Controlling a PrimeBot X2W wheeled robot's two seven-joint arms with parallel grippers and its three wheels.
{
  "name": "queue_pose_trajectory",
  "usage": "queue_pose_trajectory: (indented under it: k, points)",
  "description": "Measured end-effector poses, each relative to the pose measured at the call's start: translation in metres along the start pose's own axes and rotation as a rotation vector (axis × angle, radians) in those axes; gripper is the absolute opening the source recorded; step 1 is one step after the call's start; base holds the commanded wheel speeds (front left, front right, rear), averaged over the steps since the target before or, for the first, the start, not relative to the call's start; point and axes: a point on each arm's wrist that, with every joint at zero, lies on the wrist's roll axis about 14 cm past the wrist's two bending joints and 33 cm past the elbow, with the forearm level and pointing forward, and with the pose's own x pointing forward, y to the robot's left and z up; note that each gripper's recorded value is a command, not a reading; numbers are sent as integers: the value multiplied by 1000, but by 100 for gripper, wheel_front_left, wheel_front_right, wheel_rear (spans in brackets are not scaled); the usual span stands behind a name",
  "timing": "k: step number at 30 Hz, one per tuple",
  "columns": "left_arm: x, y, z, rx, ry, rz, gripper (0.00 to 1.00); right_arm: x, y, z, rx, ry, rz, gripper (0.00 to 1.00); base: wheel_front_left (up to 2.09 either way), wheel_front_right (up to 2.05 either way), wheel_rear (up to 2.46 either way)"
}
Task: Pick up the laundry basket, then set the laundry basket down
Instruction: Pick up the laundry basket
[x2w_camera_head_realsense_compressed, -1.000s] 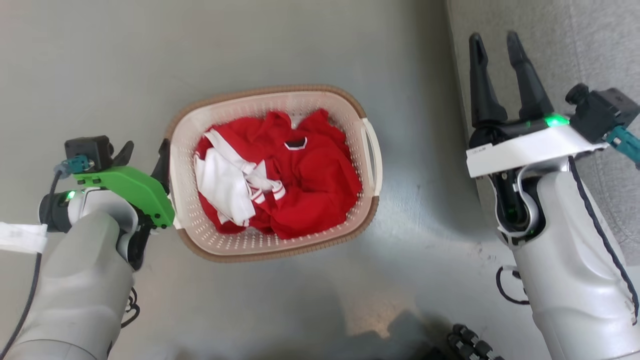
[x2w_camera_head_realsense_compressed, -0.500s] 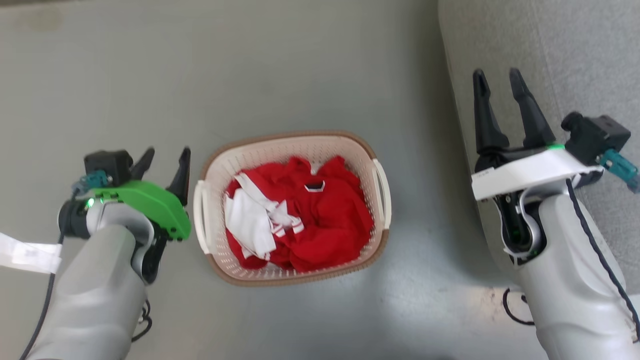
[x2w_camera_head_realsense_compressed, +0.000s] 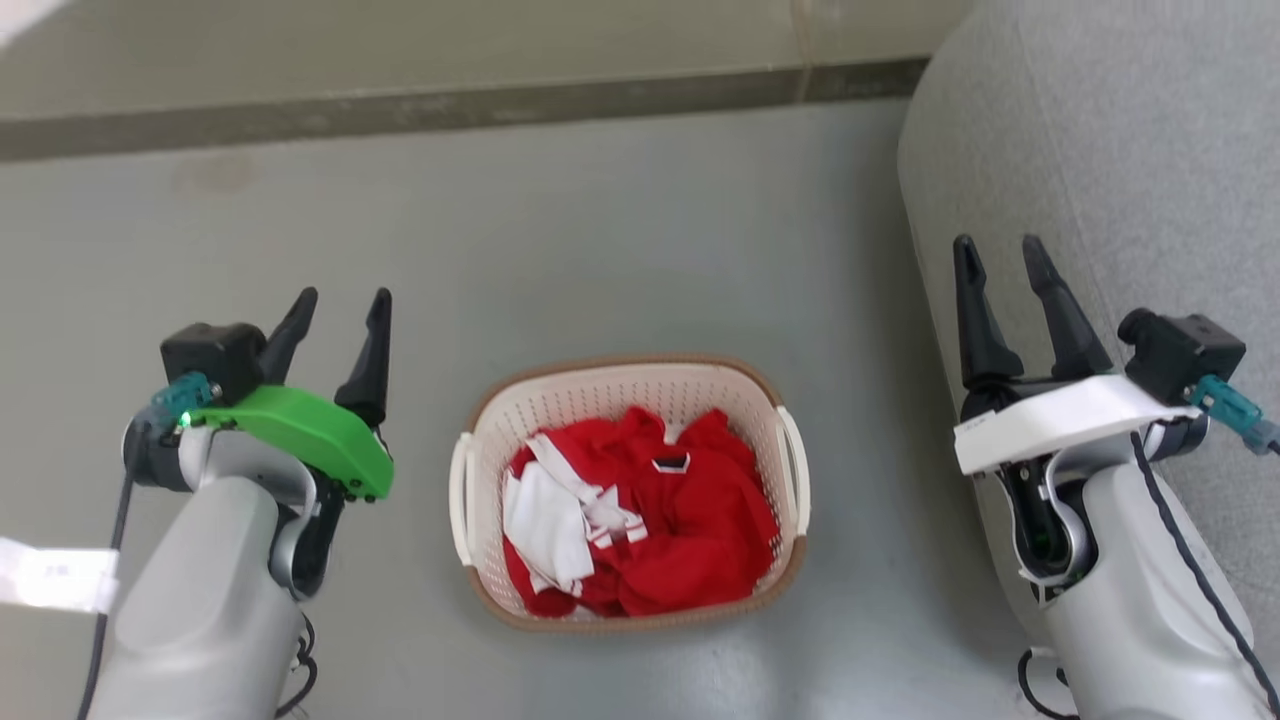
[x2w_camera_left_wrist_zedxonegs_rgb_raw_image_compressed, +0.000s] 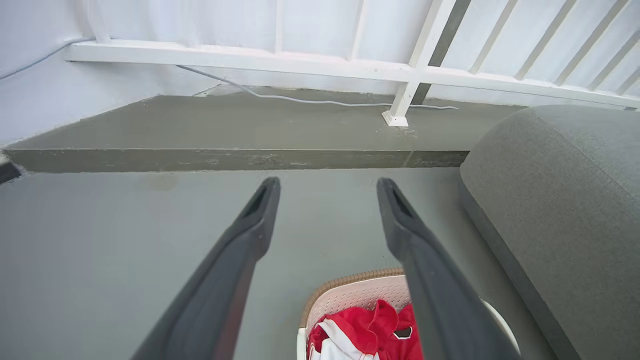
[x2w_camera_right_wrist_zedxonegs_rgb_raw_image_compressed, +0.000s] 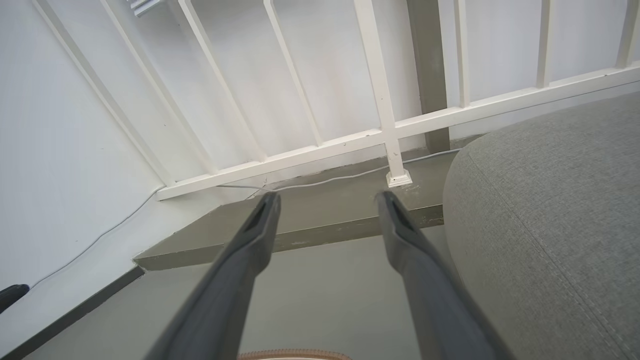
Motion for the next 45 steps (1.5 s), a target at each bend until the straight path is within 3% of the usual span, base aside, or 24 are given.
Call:
queue_pose_trajectory:
  k: [6, 18, 45]
  points:
    - [-20, -15, 33, 62, -103, -28, 100, -12, 8, 11, 0, -26, 15, 100, 0, 0, 0]
    - [-68, -7, 75, 84, -275, 69, 100, -33, 17, 23, -11, -58, 41, 100, 0, 0, 0]
    - [-103, -11, 67, 85, -314, 111, 100, -39, 20, 28, -42, -73, 51, 100, 0, 0, 0]
